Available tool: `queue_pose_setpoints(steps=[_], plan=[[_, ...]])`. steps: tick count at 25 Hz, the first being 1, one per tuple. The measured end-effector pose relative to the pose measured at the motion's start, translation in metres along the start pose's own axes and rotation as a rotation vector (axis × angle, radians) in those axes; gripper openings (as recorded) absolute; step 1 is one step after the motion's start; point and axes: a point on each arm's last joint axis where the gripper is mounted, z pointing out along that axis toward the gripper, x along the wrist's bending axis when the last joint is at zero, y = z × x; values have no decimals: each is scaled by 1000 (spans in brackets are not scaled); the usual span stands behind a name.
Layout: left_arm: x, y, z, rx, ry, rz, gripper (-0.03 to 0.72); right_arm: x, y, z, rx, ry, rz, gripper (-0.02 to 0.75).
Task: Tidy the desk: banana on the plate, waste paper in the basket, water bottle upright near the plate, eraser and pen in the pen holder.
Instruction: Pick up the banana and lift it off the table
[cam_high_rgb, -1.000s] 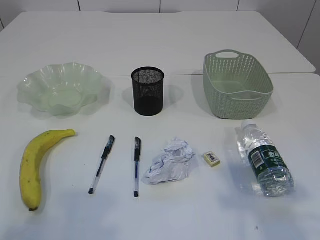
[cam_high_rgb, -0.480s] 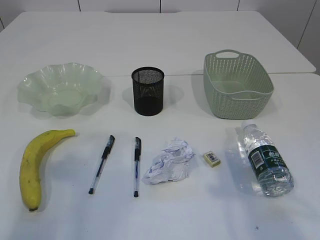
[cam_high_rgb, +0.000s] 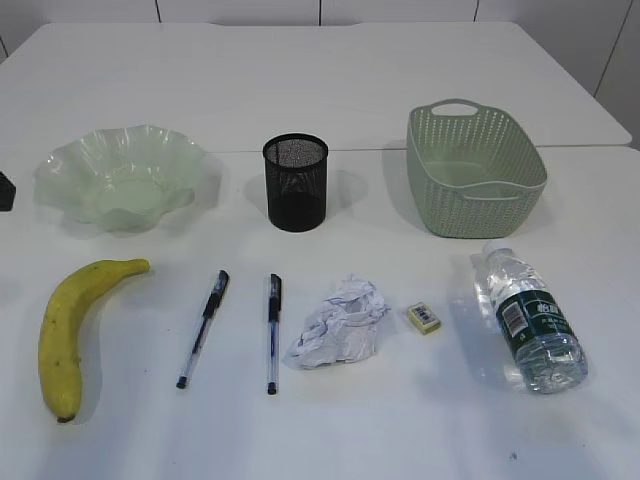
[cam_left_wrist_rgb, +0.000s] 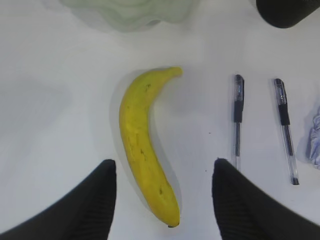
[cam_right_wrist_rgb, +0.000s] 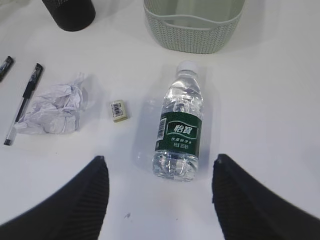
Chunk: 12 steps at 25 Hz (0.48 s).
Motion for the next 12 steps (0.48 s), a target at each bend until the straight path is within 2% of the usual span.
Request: queue_pose_setpoints(steps=[6, 9, 12], plan=[[4, 5, 50, 129, 5, -68, 418, 0, 0, 0, 5, 2, 2, 485], [1, 1, 75, 194, 22, -61, 417, 0, 0, 0, 5, 3, 3, 485], [-1, -2, 98, 228, 77, -61, 417, 1, 0, 0, 5, 7, 7, 485]])
